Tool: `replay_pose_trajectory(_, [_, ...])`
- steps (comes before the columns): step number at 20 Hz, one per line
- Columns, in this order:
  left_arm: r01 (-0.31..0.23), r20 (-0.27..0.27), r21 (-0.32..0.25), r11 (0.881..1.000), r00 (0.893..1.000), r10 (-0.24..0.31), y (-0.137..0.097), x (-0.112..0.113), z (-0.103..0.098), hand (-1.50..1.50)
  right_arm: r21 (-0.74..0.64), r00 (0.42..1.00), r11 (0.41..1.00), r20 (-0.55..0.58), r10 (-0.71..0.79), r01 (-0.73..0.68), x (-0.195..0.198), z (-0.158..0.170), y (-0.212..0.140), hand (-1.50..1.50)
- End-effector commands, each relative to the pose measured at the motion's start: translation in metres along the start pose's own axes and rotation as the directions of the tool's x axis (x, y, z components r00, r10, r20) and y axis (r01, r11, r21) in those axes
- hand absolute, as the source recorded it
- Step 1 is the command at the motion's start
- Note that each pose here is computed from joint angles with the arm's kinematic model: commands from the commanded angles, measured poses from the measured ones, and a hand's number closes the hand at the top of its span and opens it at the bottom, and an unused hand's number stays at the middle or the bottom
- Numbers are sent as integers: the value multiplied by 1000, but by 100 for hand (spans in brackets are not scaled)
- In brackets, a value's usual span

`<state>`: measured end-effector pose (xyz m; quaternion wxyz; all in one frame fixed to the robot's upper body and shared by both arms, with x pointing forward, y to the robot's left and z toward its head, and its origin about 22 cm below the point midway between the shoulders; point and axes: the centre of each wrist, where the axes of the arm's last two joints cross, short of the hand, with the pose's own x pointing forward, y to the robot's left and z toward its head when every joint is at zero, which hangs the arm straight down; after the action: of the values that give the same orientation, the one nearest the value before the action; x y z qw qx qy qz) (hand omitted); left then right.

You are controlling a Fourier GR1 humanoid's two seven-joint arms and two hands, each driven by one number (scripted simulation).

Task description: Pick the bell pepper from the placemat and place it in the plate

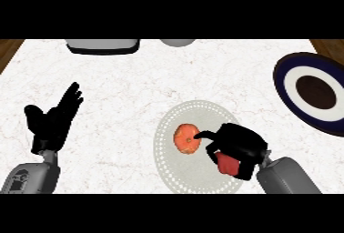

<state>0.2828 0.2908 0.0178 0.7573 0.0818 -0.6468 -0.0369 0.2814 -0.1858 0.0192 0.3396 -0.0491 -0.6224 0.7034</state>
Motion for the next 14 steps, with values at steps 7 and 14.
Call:
replay_pose_trajectory(7, [-16,2,7,1000,1000,16,0,5,7,0,-419,877,888,-335,-345,189,-22,50,-64,150])
replay_pose_trajectory(14, [-2,-18,15,1000,1000,2,8,0,6,0,-785,840,612,-393,-374,-95,-3,89,-128,150])
